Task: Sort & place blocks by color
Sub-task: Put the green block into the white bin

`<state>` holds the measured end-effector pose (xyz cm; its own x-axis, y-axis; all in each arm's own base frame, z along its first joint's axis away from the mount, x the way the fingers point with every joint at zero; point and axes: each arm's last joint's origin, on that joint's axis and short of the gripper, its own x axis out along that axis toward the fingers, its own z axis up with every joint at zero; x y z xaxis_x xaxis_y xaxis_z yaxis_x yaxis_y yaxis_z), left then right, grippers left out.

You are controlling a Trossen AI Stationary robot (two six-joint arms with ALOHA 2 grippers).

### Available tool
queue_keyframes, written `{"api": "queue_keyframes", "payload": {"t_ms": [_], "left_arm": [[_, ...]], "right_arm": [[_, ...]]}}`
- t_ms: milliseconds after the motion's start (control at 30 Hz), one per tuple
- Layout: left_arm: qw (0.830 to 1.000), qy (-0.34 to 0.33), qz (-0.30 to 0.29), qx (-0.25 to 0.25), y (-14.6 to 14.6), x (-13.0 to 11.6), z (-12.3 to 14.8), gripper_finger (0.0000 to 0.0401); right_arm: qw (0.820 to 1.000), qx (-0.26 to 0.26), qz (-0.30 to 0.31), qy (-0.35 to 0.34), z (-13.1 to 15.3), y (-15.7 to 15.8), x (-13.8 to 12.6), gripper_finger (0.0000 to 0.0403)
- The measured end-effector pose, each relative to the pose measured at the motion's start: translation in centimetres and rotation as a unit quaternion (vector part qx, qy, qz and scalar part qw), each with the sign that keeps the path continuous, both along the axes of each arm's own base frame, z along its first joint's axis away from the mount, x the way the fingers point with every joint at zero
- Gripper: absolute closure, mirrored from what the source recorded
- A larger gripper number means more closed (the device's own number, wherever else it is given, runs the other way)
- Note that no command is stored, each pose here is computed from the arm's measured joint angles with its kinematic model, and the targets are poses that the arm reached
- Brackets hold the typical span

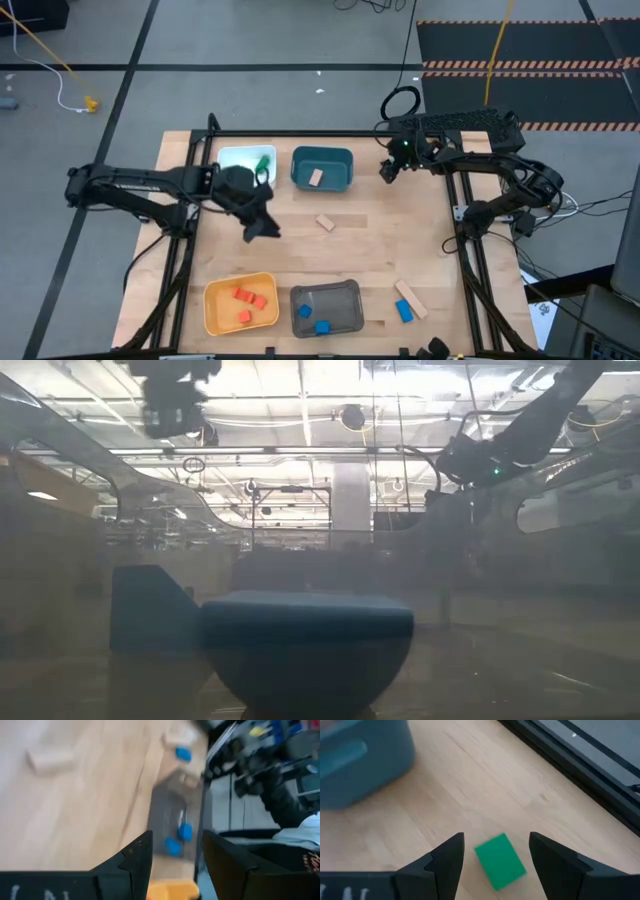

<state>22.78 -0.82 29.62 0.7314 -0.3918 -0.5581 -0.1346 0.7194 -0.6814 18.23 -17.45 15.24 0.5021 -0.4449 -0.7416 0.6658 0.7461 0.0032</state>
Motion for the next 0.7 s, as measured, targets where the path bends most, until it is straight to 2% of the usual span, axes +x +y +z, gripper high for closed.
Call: {"api": "queue_keyframes", "payload": {"t_ms": [167, 300, 700], "left_arm": [[0.995, -0.079, -0.009, 0.066, 1.3, 0.2, 1.0, 0.0231], [0.986, -0.113, -0.012, 0.118, 2.3, 0.3, 1.2, 0.0230], [0.976, -0.133, -0.015, 0.173, 3.7, 0.2, 1.3, 0.0231]], "right_arm": [[1.000, 0.010, 0.003, 0.027, -0.4, -0.1, -0.6, 0.0185], [0.999, 0.010, 0.006, 0.030, -0.5, -0.2, -0.7, 0.0185], [0.997, 0.036, 0.020, 0.072, -3.2, -0.7, -0.3, 0.0186]]}}
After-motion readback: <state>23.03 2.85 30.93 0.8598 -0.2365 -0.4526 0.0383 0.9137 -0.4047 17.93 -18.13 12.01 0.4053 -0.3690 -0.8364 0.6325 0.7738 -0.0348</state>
